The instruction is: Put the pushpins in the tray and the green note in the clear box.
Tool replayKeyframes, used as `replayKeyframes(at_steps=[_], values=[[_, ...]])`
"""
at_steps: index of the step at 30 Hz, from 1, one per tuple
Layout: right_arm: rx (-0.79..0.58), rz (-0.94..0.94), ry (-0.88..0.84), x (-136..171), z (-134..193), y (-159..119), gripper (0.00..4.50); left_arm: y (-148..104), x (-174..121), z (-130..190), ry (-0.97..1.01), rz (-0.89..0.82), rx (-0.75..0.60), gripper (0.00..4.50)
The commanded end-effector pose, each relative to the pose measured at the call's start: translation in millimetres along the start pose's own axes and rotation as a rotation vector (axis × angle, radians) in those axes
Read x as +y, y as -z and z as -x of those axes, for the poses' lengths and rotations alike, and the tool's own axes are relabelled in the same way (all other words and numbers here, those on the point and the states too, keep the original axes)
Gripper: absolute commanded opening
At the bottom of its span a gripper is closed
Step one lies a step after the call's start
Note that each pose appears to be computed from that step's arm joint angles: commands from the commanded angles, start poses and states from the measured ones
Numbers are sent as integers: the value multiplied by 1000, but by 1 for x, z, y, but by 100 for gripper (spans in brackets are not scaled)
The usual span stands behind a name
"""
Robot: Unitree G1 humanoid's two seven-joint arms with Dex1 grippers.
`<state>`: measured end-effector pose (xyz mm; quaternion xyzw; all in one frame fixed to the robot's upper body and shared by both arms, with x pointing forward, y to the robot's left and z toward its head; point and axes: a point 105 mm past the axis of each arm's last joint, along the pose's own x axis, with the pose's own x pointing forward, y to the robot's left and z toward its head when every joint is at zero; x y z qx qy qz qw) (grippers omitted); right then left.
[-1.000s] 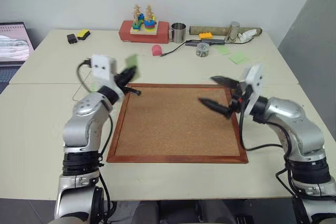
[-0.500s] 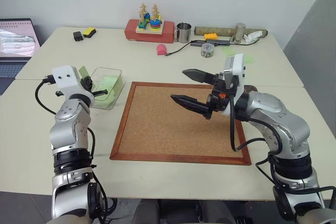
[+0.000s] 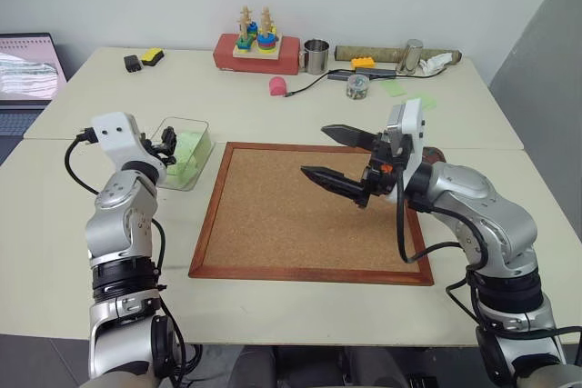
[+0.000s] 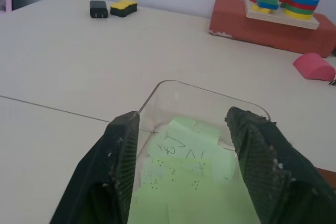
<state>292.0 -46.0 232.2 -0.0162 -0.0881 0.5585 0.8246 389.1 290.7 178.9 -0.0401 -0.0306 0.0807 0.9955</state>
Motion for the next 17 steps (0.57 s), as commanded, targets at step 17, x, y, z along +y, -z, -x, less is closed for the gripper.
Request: replayKeyframes(at_steps=[17], values=[[252, -3, 110, -39, 82, 43, 450, 9, -58, 95, 886, -323, 326, 448]])
